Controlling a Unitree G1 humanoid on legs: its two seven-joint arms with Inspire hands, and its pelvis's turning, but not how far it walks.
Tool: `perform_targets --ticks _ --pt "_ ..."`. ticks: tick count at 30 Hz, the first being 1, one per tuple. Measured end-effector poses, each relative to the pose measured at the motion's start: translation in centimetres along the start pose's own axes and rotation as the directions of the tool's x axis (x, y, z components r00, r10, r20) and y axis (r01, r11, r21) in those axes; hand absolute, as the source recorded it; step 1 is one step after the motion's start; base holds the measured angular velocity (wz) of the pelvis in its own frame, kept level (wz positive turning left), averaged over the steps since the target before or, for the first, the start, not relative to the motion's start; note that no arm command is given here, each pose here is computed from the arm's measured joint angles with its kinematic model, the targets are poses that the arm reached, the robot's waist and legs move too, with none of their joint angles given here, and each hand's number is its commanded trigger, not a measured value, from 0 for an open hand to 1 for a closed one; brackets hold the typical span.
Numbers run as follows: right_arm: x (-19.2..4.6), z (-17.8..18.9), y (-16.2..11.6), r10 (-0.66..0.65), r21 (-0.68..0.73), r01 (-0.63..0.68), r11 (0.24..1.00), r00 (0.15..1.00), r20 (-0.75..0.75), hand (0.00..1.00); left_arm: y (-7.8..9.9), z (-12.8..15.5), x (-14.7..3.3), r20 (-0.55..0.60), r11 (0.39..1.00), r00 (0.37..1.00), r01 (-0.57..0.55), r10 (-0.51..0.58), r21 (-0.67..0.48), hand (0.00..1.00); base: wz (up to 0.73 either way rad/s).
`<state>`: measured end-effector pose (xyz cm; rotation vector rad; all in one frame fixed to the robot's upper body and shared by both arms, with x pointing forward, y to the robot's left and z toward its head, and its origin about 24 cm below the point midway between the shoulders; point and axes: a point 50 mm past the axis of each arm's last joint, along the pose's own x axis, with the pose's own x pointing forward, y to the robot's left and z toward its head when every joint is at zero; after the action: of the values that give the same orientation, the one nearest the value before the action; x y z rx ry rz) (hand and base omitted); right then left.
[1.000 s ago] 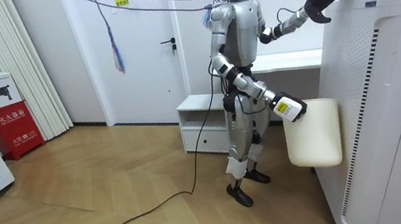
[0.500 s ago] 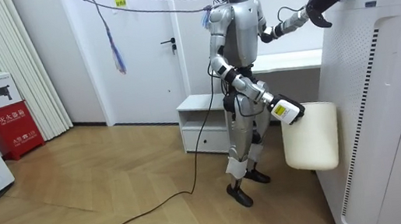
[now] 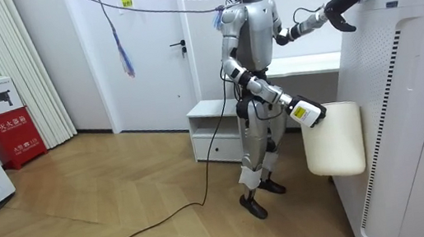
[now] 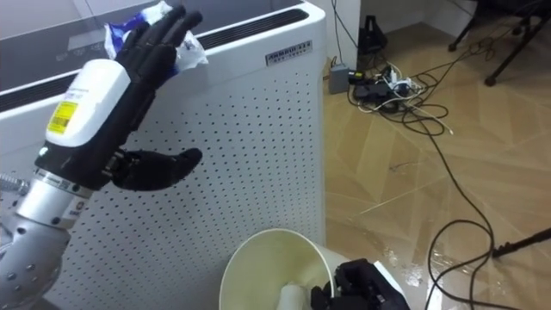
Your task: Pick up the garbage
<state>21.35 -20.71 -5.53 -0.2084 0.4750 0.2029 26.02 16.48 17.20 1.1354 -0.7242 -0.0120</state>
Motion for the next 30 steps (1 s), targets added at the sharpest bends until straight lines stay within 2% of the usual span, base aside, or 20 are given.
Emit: perform_targets --ticks 2,11,17,30 --pt "-0.1 -0.2 -0.1 -0.01 -0.003 0.01 1.0 1.0 -0.01 1.0 0.9 -0.6 0.1 -0.018 0.998 0.998 -0.06 0.06 0.029 1.0 -0.02" --pt "-0.2 -0.8 -0.5 -0.059 0.002 0.059 0.998 0.996 -0.064 1.0 2.1 -1.9 0.2 -0.061 0.981 0.98 -0.184 0.188 0.067 1.0 0.0" --pt "-0.2 -1.0 -0.6 -0.075 0.003 0.076 0.997 0.994 -0.078 1.0 2.3 -2.2 0.2 -0.058 0.974 0.977 -0.199 0.206 0.107 1.0 0.0" --pt "-0.2 -1.0 -0.7 -0.088 0.005 0.089 0.996 0.992 -0.086 1.0 2.1 -2.6 0.1 -0.082 0.973 0.974 -0.199 0.209 0.116 1.0 0.0"
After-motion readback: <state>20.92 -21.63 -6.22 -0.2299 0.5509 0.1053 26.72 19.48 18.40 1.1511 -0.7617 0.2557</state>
